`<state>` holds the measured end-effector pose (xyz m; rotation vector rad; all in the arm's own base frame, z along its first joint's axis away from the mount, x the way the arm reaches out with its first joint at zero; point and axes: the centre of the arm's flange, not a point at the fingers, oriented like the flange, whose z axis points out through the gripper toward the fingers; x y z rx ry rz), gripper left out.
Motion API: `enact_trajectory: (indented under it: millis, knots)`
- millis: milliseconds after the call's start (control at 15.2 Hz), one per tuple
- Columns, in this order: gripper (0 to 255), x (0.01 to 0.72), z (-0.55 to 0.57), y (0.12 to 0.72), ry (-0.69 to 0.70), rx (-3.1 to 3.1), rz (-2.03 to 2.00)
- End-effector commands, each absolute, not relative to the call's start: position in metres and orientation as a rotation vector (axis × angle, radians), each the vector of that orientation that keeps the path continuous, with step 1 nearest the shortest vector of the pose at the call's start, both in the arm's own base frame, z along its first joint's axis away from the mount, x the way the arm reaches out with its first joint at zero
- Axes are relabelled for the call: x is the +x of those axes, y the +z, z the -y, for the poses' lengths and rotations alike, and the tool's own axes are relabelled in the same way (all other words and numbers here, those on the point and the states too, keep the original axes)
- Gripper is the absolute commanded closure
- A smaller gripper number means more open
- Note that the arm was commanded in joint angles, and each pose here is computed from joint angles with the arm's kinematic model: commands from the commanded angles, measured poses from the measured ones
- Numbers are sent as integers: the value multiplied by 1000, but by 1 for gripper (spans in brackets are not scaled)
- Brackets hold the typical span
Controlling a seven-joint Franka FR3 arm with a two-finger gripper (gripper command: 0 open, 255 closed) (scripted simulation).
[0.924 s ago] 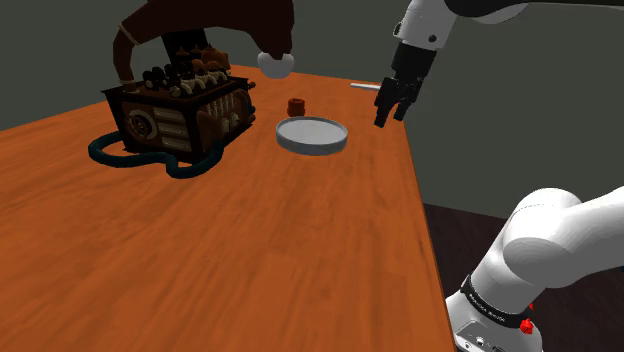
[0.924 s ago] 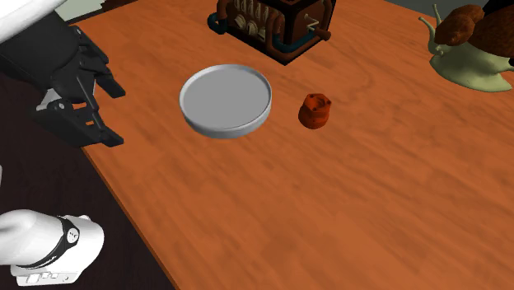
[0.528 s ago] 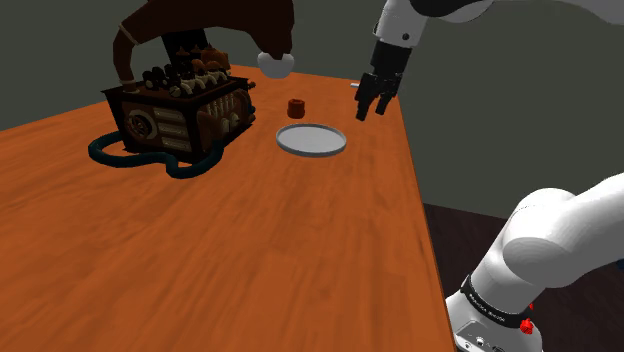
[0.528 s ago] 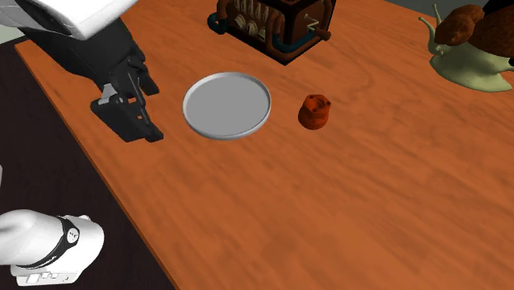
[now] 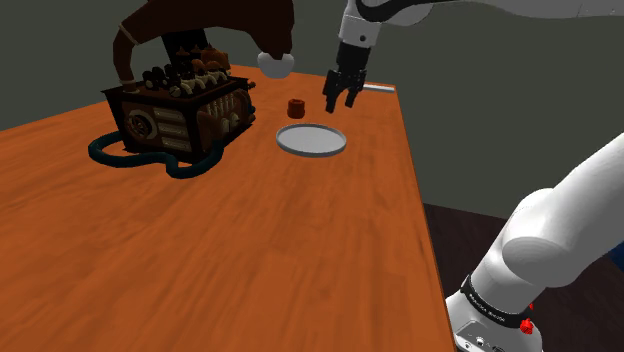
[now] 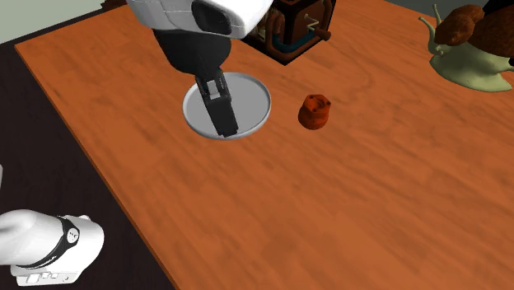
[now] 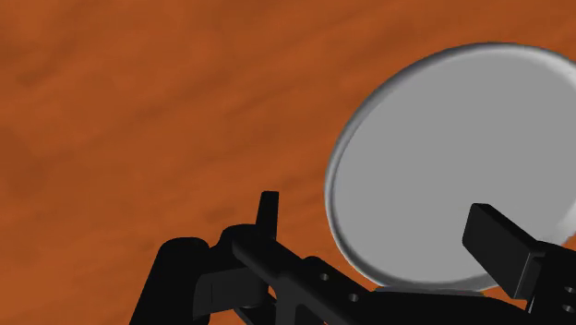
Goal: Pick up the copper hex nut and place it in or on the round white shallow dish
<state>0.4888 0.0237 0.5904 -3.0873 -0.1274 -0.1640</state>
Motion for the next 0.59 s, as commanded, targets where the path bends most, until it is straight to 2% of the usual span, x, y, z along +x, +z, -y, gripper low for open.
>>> enact_trajectory:
  millis: [0, 528]
  knots:
    - [0, 515, -24, 591, -166, -3090, 144]
    - [0, 620, -23, 584, -171, -3098, 208]
